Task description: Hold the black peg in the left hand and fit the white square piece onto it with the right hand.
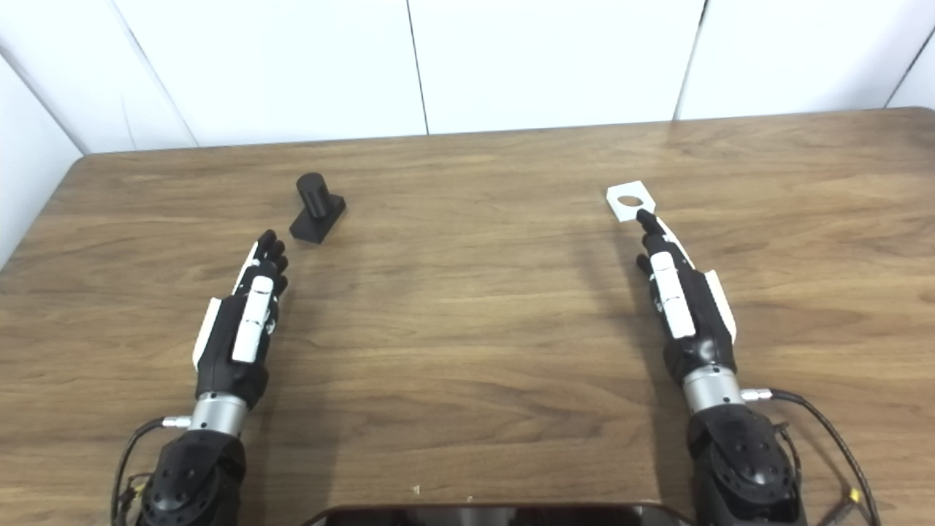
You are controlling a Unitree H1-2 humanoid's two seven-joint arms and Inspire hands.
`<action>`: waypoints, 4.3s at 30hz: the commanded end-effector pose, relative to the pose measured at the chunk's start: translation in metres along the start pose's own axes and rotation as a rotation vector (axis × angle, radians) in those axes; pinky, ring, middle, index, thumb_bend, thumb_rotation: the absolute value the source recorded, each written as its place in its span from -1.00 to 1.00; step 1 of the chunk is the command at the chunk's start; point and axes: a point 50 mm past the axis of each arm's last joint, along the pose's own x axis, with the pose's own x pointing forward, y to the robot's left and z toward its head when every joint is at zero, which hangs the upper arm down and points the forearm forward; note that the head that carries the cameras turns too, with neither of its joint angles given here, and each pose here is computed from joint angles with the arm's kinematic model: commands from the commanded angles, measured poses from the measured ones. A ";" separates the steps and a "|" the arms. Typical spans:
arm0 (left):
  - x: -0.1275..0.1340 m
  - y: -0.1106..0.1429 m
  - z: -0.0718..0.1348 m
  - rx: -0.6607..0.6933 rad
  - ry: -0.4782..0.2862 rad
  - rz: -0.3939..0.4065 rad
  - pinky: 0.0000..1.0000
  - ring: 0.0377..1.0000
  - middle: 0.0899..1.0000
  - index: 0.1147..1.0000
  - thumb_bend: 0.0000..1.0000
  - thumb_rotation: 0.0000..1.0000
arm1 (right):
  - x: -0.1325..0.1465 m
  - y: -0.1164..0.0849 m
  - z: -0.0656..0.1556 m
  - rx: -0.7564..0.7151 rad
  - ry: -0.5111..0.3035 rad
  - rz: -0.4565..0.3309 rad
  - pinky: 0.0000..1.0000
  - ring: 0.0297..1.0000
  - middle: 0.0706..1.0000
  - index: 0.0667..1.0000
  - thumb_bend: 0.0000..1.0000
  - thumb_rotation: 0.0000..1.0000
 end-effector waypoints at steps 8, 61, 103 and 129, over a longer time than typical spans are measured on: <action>0.005 0.003 0.029 0.024 -0.112 0.003 1.00 1.00 1.00 0.99 -0.01 0.70 | 0.010 0.003 0.012 0.006 -0.061 0.022 0.92 0.97 0.95 0.83 -0.10 0.81; 0.070 0.050 0.067 1.112 -0.138 0.049 1.00 1.00 0.99 0.81 0.15 0.52 | 0.009 0.012 0.001 0.047 -0.057 0.027 0.86 0.93 0.92 0.84 -0.08 0.76; 0.150 0.020 0.051 1.408 -0.011 0.206 1.00 1.00 1.00 0.53 0.64 0.39 | 0.002 0.013 -0.007 0.052 -0.052 0.013 0.83 0.92 0.91 0.82 -0.09 0.75; 0.150 -0.025 0.037 1.231 0.013 0.139 1.00 1.00 0.96 0.43 0.52 0.45 | 0.000 0.005 -0.008 0.036 -0.050 0.010 0.84 0.93 0.91 0.82 -0.06 0.74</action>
